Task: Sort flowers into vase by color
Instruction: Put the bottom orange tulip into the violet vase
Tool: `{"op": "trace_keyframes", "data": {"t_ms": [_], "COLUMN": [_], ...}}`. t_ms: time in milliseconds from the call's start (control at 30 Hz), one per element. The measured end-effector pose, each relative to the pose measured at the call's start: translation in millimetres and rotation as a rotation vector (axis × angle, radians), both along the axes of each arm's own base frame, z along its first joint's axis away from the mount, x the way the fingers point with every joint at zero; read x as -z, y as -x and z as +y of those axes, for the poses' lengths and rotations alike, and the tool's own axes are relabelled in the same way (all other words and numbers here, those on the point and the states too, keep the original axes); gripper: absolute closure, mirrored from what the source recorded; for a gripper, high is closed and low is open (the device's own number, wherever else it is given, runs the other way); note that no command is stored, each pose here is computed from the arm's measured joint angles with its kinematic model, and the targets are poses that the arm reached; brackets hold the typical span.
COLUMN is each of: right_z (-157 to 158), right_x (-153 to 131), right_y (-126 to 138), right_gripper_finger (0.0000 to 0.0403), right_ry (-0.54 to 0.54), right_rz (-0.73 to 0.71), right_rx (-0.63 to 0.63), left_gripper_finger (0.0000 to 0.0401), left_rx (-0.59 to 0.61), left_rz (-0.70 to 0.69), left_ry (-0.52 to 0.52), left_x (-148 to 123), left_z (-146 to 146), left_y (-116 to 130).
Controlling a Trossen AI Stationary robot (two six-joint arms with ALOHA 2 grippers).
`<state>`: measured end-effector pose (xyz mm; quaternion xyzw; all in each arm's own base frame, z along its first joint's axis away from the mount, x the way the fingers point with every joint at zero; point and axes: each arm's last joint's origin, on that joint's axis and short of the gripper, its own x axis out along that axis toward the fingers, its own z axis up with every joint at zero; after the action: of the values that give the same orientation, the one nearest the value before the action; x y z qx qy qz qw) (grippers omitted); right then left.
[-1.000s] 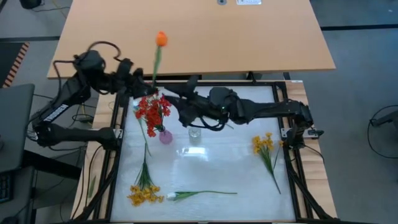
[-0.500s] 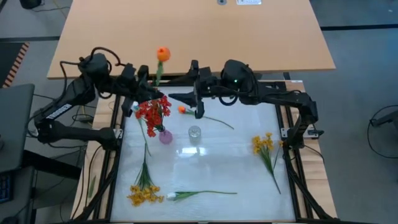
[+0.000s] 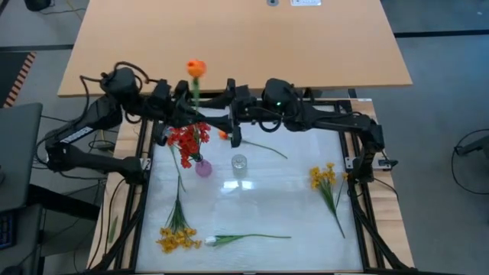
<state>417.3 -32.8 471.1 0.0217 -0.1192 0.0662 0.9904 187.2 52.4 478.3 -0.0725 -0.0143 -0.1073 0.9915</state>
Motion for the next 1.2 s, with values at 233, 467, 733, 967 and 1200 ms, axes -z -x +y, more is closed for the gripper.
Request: {"op": "trace_keyframes", "data": {"t_ms": [233,467,733,967,1200], "right_z": [0.9,0.7,-2.6,-4.7,7.7], "right_x": [2.7,2.8,0.4,-18.3,-6.4], "right_y": [-2.6,-2.7,-1.8,24.6,50.0], "right_gripper_finger": [0.0181,0.0239,0.0383,0.0384,0.0384], "right_ry": [0.004,0.004,0.017,0.061,0.093], "right_rz": [0.004,0.005,-0.022,0.013,0.185], "right_rx": [-0.019,-0.019,-0.011,0.007,-0.227], "left_gripper_finger": [0.0401,0.0401,0.0377,0.0293,0.0246], "left_rx": [-0.008,-0.033,-0.041,-0.065,-0.205], "left_rz": [0.032,0.024,0.025,0.011,-0.12], "left_ry": [-0.013,-0.016,-0.024,-0.052,-0.121], "left_x": [7.0,5.4,4.7,-1.7,-19.0], "left_z": [-6.6,-7.0,-8.0,-12.9,-26.8], "left_y": [-16.5,-13.4,-9.0,18.3,81.6]}}
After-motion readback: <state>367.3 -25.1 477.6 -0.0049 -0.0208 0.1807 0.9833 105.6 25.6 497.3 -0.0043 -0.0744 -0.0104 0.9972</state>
